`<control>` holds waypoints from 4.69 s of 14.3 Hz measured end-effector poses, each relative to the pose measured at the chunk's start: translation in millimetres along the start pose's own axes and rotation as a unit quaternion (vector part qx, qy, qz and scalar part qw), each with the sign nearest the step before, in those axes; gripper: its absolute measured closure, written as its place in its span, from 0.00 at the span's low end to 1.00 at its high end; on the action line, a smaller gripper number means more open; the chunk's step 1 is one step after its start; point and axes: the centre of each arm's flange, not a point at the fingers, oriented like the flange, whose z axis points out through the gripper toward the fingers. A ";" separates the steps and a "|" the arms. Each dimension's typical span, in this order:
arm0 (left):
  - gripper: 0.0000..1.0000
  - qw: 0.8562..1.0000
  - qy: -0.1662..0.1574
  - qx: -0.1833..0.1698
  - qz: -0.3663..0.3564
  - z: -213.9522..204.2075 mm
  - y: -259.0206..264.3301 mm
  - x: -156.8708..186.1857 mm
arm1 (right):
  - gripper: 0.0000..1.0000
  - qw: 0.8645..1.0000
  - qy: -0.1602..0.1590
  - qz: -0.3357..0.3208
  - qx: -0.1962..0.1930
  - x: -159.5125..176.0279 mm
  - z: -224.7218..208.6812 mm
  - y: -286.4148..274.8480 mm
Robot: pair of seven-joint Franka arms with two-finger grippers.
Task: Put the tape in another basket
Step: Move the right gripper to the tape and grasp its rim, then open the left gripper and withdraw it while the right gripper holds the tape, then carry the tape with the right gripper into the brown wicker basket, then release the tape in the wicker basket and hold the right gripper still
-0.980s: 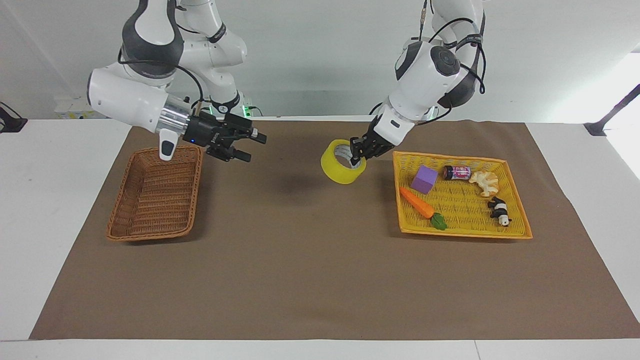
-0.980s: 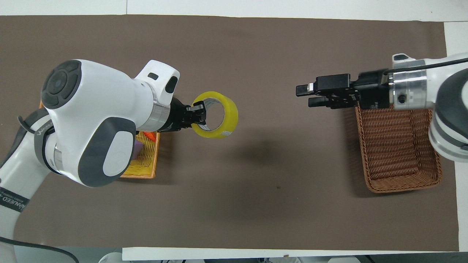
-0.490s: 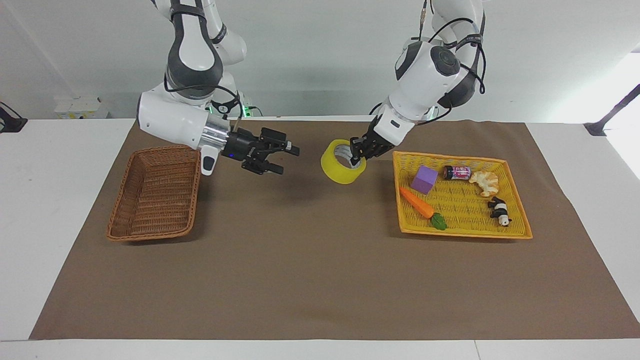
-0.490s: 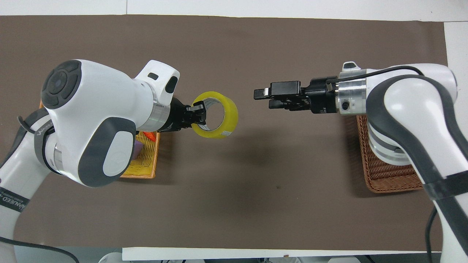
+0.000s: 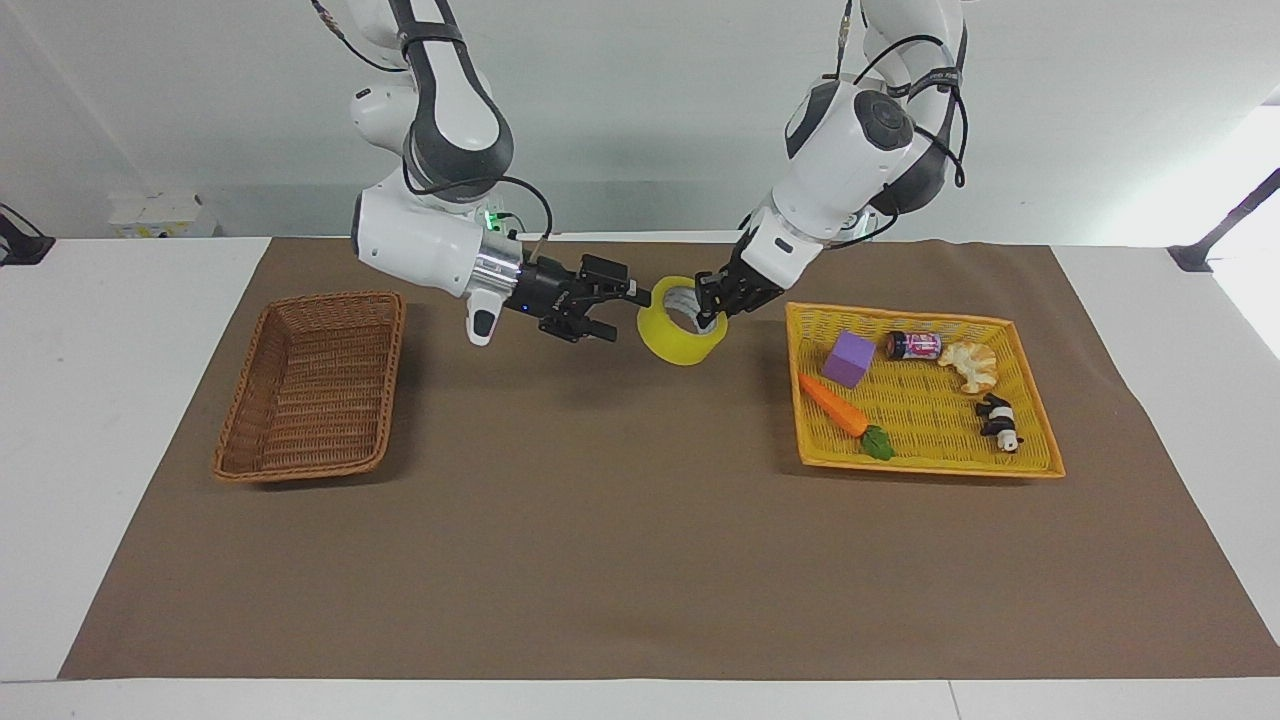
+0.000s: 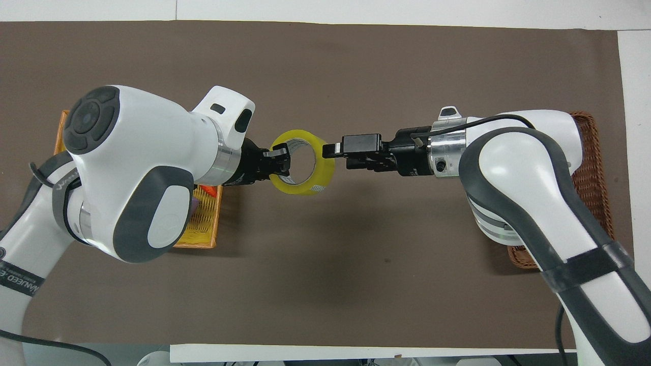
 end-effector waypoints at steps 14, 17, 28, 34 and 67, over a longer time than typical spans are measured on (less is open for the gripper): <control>0.78 1.000 -0.002 0.001 0.004 1.9 3.1 -3.6 | 0.13 1.000 0.003 0.002 -0.005 -7.9 16.3 -4.1; 0.78 1.000 -0.002 0.001 0.004 2.5 2.8 -3.8 | 0.26 1.000 0.003 0.002 -0.005 -7.8 16.1 -4.1; 0.70 1.000 -0.003 0.001 0.005 2.6 3.7 -4.9 | 0.46 1.000 0.004 0.003 -0.002 -8.2 15.1 -4.8; 0.03 1.000 0.002 0.024 -0.003 -80.5 -14.2 13.1 | 0.46 1.000 0.004 0.027 0.012 8.2 -23.3 18.3; 0.01 0.983 0.051 0.152 0.095 -177.6 -249.9 128.1 | 0.46 0.994 -0.024 -0.033 -0.099 -14.1 -371.0 347.1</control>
